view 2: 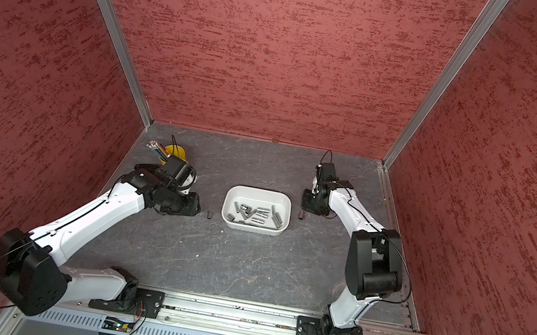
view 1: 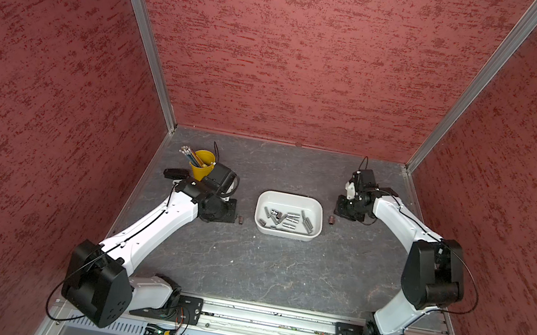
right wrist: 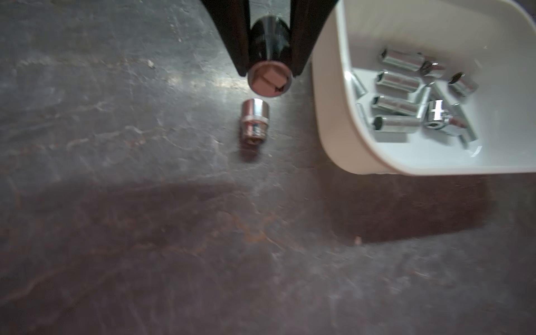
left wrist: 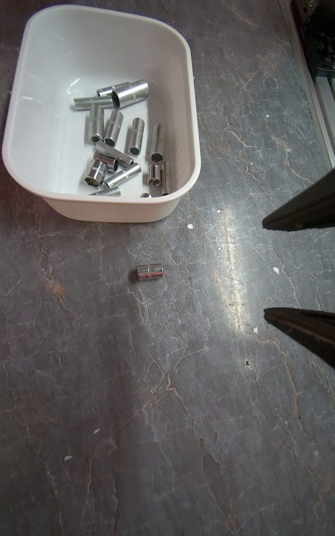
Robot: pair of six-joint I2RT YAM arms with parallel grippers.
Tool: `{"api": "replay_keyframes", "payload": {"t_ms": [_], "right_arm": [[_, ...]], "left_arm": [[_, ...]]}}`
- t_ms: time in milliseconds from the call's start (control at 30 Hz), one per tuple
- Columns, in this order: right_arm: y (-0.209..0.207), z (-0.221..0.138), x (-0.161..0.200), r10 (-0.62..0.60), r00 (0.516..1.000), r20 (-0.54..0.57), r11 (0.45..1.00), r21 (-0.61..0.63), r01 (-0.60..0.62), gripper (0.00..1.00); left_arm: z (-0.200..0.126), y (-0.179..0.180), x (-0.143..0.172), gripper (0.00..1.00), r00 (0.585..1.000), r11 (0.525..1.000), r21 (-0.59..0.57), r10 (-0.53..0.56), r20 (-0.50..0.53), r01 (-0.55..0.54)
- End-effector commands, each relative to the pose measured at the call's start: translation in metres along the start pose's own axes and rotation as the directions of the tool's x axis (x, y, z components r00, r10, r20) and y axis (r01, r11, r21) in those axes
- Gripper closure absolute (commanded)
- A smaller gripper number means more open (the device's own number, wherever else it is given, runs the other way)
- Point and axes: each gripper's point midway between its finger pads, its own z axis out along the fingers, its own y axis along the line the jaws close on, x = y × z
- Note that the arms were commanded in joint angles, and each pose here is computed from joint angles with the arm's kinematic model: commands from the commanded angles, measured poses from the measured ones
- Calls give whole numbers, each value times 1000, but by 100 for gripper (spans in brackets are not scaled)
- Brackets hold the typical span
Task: Take out the socket from the storage box
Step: Place the socket head at the center of the board.
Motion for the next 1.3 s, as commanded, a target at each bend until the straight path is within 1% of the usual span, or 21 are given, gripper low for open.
{"api": "replay_keyframes", "payload": {"t_ms": [0, 200, 467, 667, 800, 933, 1000, 1267], "right_arm": [[-16, 8, -5, 55, 998, 31, 998, 39, -57, 90], [-26, 29, 2, 76, 997, -15, 995, 70, -75, 88], [-27, 41, 3, 85, 996, -39, 994, 76, -82, 85], [-30, 54, 11, 97, 992, -82, 993, 79, -91, 80], [-31, 55, 13, 98, 992, -86, 992, 85, -90, 74], [-32, 55, 13, 98, 991, -87, 992, 88, -90, 73], [-32, 54, 13, 98, 991, -86, 992, 88, -90, 70], [-32, 51, 11, 97, 992, -77, 992, 91, -90, 69]], "left_arm": [[0, 4, -3, 54, 1000, 1000, -12, -2, 21, 2], [-1, 6, -3, 54, 1000, 1000, -16, -2, 24, 2], [-1, 5, -2, 54, 1000, 1000, -6, 0, 18, 0], [-1, 7, -2, 53, 1000, 1000, -6, -8, 19, 9], [-3, 7, -3, 53, 1000, 1000, -3, -8, 24, 8], [-3, 9, -3, 53, 999, 1000, -1, -15, 28, 15], [-3, 9, -3, 53, 1000, 1000, 2, -16, 24, 16], [-2, 9, -3, 53, 1000, 1000, 2, -19, 23, 19]]}}
